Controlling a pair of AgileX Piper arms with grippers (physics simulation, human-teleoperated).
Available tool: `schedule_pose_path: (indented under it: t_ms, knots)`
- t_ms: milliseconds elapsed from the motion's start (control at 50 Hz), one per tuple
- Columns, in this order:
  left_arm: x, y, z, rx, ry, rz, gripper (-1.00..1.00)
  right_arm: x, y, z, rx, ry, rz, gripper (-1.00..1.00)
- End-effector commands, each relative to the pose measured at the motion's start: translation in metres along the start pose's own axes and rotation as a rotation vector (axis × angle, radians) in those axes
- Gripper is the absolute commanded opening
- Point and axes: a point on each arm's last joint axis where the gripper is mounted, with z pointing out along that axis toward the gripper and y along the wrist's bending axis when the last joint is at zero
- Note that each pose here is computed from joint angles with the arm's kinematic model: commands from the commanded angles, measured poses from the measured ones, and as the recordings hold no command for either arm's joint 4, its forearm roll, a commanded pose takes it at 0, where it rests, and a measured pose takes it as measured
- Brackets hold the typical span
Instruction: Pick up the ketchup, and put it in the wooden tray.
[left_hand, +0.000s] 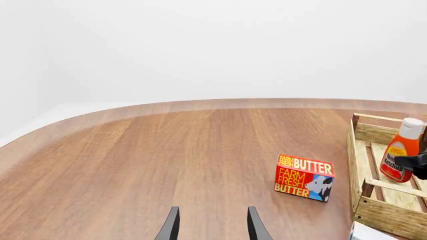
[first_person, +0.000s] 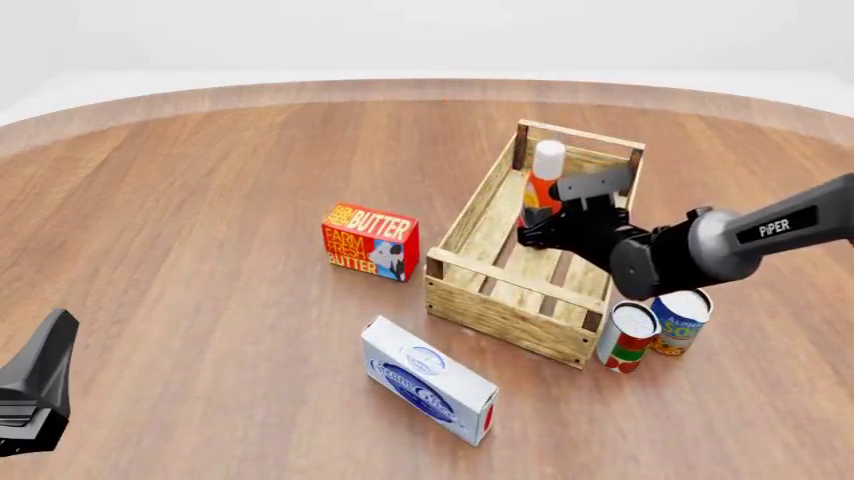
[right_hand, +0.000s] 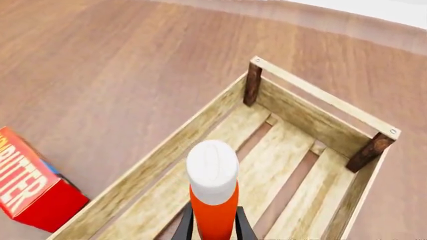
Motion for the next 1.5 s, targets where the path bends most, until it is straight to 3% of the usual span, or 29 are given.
schedule_pose_path:
  t_ms: [20,360,380,660,1500]
  knots:
    - [0.000,0.000,0.000,0.000,0.000,0.000,1.00,0.005,-0.003,0.006,0.007,0.006,0.020,-1.00]
    - [0.000,0.000,0.000,0.000,0.000,0.000,1.00,0.013,-0.003,0.012,0.008,0.030,0.030,-1.00]
    - [0.000,0.000,0.000,0.000,0.000,0.000,1.00,0.012,-0.004,0.011,0.009,0.029,0.030,1.00]
    - [0.000,0.000,0.000,0.000,0.000,0.000,1.00,0.006,-0.005,0.005,0.013,0.019,0.028,1.00]
    - [0.000,0.000,0.000,0.000,0.000,0.000,1.00,-0.052,0.002,-0.070,-0.003,-0.126,-0.041,1.00]
